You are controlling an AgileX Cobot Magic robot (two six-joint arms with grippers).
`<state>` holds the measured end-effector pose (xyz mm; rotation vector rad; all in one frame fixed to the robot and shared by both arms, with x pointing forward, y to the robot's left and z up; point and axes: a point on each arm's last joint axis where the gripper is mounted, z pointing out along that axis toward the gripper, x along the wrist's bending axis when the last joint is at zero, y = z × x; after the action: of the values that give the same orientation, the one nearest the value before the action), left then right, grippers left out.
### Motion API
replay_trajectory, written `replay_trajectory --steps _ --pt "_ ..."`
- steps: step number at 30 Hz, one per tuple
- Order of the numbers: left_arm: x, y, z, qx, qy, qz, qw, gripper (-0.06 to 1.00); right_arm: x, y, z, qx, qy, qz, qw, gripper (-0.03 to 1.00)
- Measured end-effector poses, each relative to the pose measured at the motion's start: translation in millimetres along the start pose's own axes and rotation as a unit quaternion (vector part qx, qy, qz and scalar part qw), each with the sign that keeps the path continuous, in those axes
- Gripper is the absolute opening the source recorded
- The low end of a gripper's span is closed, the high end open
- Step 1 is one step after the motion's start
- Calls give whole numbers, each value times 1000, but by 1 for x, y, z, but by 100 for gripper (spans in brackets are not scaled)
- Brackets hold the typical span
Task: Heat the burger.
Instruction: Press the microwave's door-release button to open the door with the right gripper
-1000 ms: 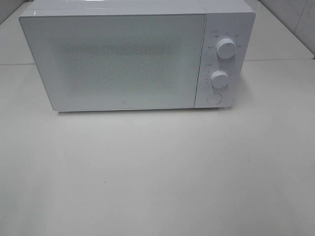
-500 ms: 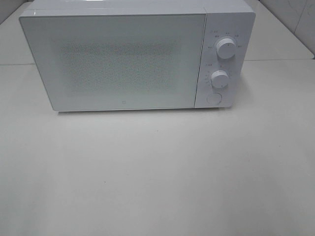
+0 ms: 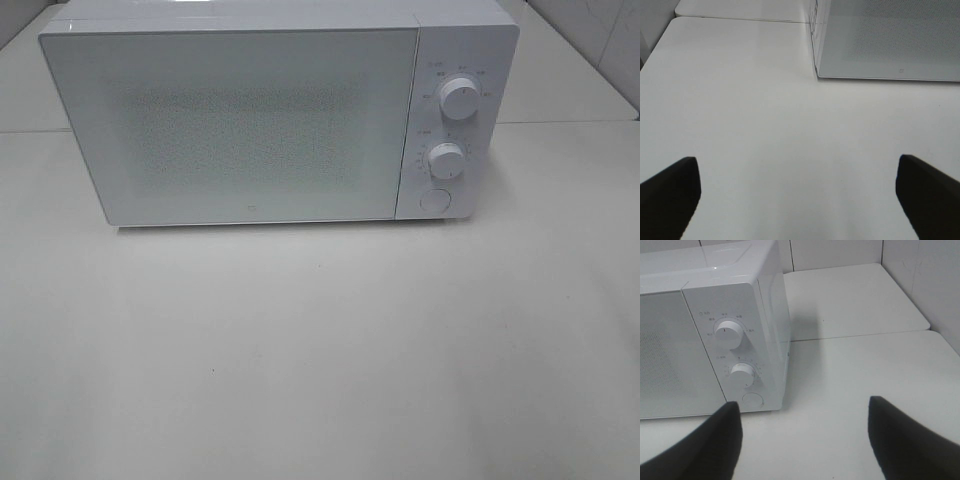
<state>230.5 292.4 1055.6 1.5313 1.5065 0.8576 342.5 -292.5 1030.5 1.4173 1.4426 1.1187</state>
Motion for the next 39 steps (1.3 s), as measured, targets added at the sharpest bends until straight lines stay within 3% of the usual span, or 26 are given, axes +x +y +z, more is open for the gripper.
replay_trajectory --steps 3,5,7,8,9,10,12,13,14,16,17,18,20,21,22,32,33,35,36,39 --pt "0 0 0 0 0 0 1000 98 0 -5 6 0 2 17 1000 59" --pt "0 0 0 0 0 0 1000 98 1 -10 14 -7 7 54 999 46" --pt "0 0 0 0 0 0 1000 98 1 -14 19 -13 11 88 996 41" --pt "0 0 0 0 0 0 1000 98 2 -15 21 -20 13 111 994 29" --pt "0 0 0 0 0 0 1000 98 2 -15 21 -20 13 111 994 29" --pt "0 0 0 0 0 0 1000 98 2 -17 24 -34 21 162 986 20" --pt "0 0 0 0 0 0 1000 98 2 -18 26 -36 24 185 982 16" --pt "0 0 0 0 0 0 1000 98 3 -22 30 -43 31 246 968 7" --pt "0 0 0 0 0 0 1000 98 3 -22 30 -43 31 246 968 7" --pt "0 0 0 0 0 0 1000 98 3 -30 37 -35 36 327 944 1" --pt "0 0 0 0 0 0 1000 98 3 -30 37 -35 36 327 944 1" --pt "0 0 0 0 0 0 1000 98 3 -32 41 -30 37 369 928 0" --pt "0 0 0 0 0 0 1000 98 3 -33 43 -26 37 389 920 0" --pt "0 0 0 0 0 0 1000 98 3 -35 50 -18 36 424 905 0" --pt "0 0 0 0 0 0 1000 98 4 -36 52 -16 35 436 899 0" --pt "0 0 0 0 0 0 1000 98 5 -55 86 19 25 511 859 0" --pt "0 0 0 0 0 0 1000 98 5 -60 93 26 22 532 846 0" --pt "0 0 0 0 0 0 1000 98 5 -64 96 33 18 544 839 0" --pt "0 0 0 0 0 0 1000 98 5 -71 103 45 10 563 825 0" --pt "0 0 0 0 0 0 1000 98 5 -74 106 50 7 573 818 0"
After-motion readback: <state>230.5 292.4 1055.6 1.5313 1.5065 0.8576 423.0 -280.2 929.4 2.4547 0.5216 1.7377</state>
